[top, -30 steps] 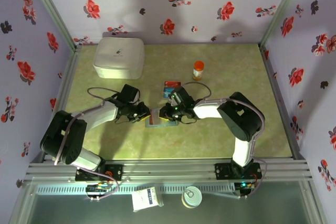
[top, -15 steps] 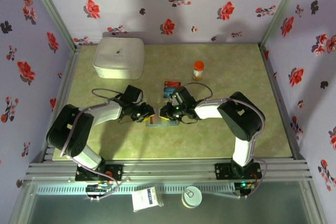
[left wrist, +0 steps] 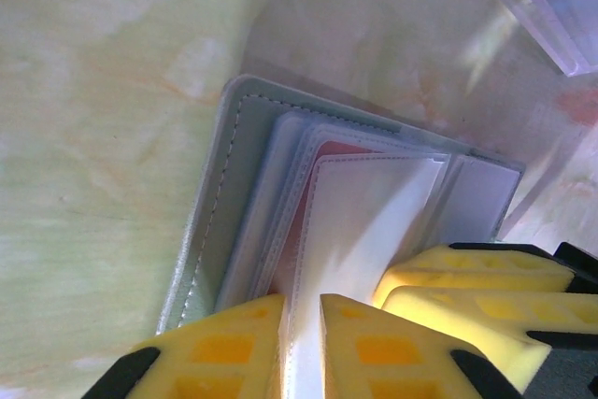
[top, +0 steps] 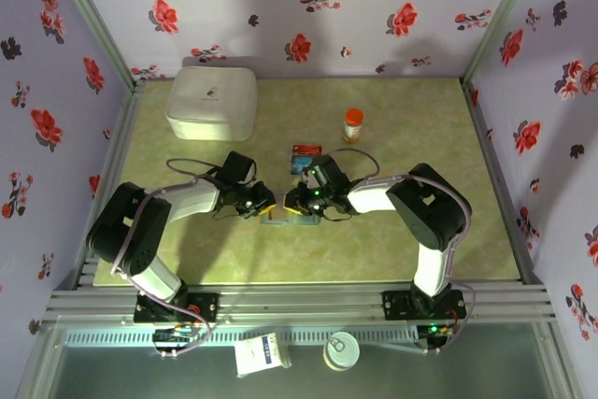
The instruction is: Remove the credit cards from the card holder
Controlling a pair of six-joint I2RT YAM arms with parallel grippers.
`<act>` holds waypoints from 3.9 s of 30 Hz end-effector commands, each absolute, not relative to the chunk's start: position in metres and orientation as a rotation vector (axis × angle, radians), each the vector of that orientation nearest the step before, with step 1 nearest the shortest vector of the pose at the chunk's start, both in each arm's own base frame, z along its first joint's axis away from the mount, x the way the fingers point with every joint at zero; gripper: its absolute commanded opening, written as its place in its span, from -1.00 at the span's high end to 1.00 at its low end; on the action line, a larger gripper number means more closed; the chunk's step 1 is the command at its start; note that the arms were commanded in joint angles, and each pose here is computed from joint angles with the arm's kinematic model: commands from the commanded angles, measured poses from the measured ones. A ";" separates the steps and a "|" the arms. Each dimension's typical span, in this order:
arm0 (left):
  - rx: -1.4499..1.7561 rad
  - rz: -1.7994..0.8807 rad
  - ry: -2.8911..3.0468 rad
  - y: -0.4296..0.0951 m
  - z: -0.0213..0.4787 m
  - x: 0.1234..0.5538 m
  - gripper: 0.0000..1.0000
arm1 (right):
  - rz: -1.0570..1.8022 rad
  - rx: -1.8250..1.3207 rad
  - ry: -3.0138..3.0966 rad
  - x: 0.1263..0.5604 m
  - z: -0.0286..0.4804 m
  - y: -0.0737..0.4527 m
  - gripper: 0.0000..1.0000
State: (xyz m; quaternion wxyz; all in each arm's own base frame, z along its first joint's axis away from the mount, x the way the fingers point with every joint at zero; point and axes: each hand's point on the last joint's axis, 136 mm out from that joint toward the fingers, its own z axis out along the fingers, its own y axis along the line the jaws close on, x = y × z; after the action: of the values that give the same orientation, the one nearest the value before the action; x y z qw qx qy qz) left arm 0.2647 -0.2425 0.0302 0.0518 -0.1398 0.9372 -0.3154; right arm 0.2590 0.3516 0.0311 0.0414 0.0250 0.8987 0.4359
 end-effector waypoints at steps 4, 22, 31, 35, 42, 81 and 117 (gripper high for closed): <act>-0.410 -1.011 2.829 -0.254 0.041 0.272 0.71 | 1.353 0.098 2.764 0.257 0.027 0.349 0.67; -0.302 -1.043 2.827 -0.282 0.060 0.274 0.73 | 1.007 0.043 2.675 0.267 0.100 0.285 0.49; -0.222 -1.049 2.852 -0.309 0.057 0.273 0.74 | 0.948 0.085 2.651 0.262 0.107 0.258 0.48; -0.159 -1.043 2.867 -0.321 0.057 0.273 0.67 | 0.931 0.098 2.655 0.259 0.104 0.252 0.46; -0.062 -1.058 2.877 -0.342 0.063 0.271 0.42 | 0.906 0.109 2.658 0.255 0.103 0.244 0.43; -0.260 -0.765 2.943 -0.230 0.021 0.251 0.49 | 1.043 -0.080 2.827 0.261 0.062 0.343 0.48; -0.255 -0.762 2.905 -0.228 0.037 0.266 0.74 | 0.985 -0.104 2.839 0.262 0.060 0.341 0.51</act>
State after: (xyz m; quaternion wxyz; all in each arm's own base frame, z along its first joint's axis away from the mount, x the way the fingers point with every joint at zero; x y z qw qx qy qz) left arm 0.2602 -0.2281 0.0365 0.0615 -0.0925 0.9602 -0.2563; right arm 0.2566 0.3289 0.0401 0.0503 -0.0282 0.9510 0.3038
